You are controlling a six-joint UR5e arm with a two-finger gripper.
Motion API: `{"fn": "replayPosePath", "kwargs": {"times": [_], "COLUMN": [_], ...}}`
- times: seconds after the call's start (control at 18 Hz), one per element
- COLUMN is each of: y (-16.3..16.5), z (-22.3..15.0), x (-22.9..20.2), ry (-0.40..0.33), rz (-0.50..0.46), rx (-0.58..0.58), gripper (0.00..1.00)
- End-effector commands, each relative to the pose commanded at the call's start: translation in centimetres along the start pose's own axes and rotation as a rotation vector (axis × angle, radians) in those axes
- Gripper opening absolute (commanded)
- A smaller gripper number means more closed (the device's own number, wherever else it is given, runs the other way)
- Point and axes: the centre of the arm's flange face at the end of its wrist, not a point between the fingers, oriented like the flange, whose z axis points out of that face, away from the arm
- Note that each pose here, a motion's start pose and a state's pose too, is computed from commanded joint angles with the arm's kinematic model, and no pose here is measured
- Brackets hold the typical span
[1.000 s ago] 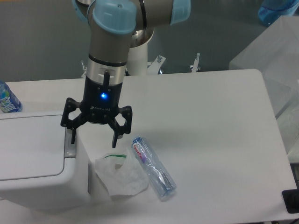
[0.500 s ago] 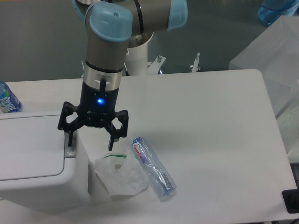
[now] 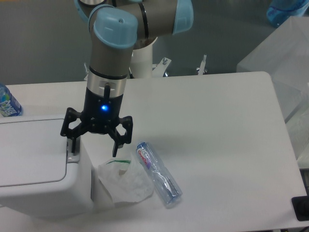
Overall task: Open the trash can
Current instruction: 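Push the gripper finger against the lid edge to swing it open, then lift the gripper up and away from the opened bin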
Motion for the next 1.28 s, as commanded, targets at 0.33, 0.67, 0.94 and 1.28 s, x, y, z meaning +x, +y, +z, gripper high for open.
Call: {"fn": "replayPosePath", "kwargs": {"times": [0.33, 0.67, 0.94, 1.28], "y": [-1.5, -4.4, -4.9, -3.9], "z": [-1.9, -5.9, -7.5, -7.0], "x": [0.5, -0.8, -4.0, -7.6], "ry": [-0.006, -0.037, -0.112, -0.355], "rz": [0.026, 0.028, 0.006, 0.2], "rx": [0.044, 0.13, 0.151, 0.041], "gripper": [1.0, 1.0, 1.0, 1.0]}}
